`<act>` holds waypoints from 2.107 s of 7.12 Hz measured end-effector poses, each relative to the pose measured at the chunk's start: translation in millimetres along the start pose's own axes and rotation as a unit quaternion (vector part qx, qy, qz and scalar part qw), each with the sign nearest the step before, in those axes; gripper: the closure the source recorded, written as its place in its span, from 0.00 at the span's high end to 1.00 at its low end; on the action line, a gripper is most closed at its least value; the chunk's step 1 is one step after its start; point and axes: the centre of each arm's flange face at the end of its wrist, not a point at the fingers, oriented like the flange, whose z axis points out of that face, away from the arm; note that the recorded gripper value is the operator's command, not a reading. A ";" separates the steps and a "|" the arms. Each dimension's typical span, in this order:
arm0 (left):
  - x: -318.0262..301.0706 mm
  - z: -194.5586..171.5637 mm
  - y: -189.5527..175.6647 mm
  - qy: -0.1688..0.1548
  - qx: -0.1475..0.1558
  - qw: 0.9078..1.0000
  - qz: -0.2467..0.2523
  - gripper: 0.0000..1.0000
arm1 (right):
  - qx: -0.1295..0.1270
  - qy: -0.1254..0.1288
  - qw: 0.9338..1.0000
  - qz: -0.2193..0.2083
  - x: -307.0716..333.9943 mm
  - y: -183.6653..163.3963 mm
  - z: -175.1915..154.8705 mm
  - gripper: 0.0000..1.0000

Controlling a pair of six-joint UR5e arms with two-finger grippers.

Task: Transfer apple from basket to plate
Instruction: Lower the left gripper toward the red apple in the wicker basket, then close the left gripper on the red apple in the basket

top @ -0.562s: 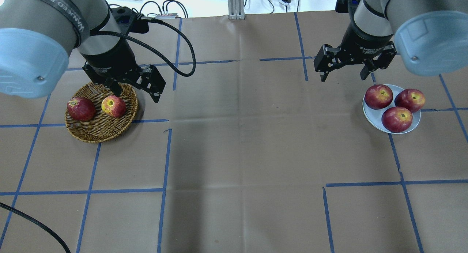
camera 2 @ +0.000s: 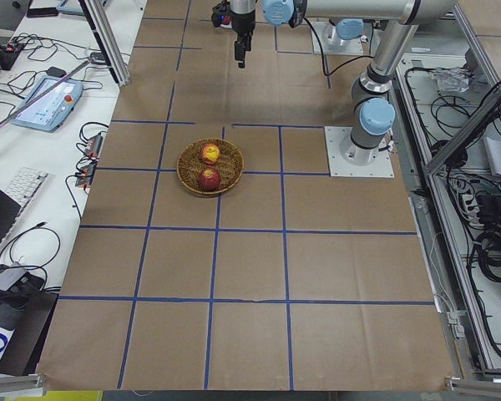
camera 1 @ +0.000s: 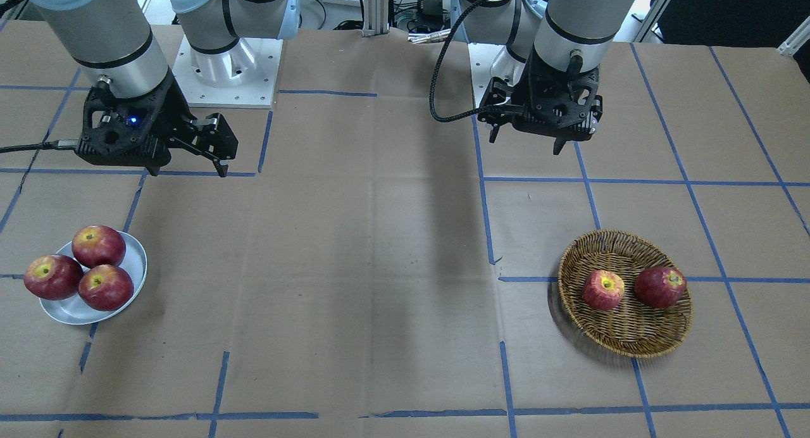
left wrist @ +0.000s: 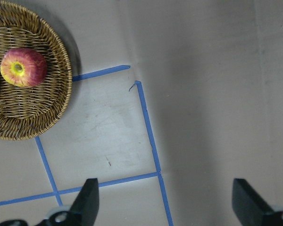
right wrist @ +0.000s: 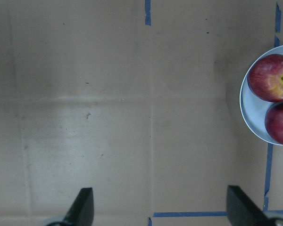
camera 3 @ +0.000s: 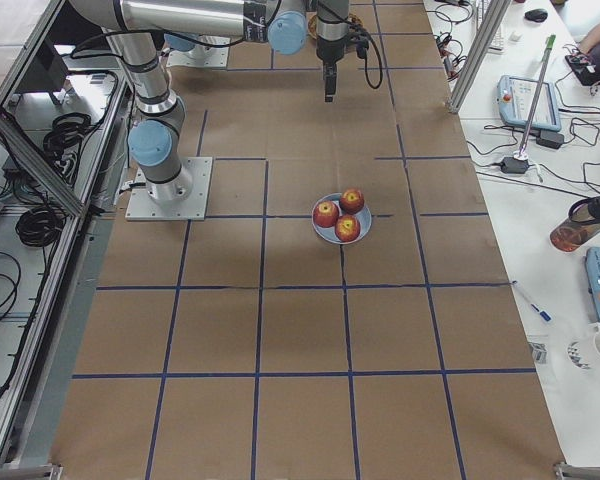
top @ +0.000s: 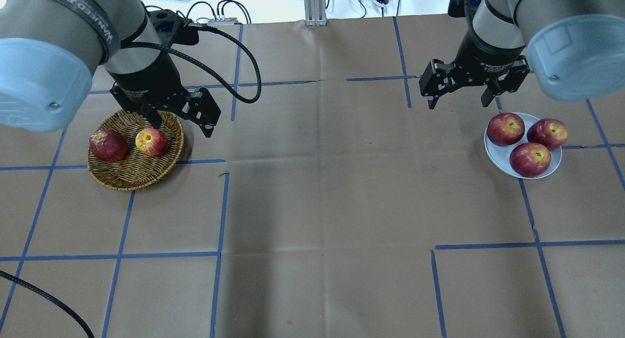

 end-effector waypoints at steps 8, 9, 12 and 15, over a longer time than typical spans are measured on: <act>-27.9 14.9 -0.4 -0.001 0.009 1.000 0.003 0.98 | 0.000 0.000 1.000 0.000 0.0 0.0 0.0 1.00; -56.0 42.4 -6.3 -0.001 0.010 1.000 0.009 0.98 | 0.000 0.000 1.000 0.000 0.0 0.0 0.0 1.00; -157.5 128.6 -24.7 -0.008 0.023 0.997 0.067 0.98 | 0.000 0.000 1.000 0.000 0.0 0.0 0.0 1.00; -216.8 190.6 -53.8 -0.021 0.036 0.992 0.118 0.98 | 0.000 0.000 1.000 0.000 0.0 0.0 0.0 1.00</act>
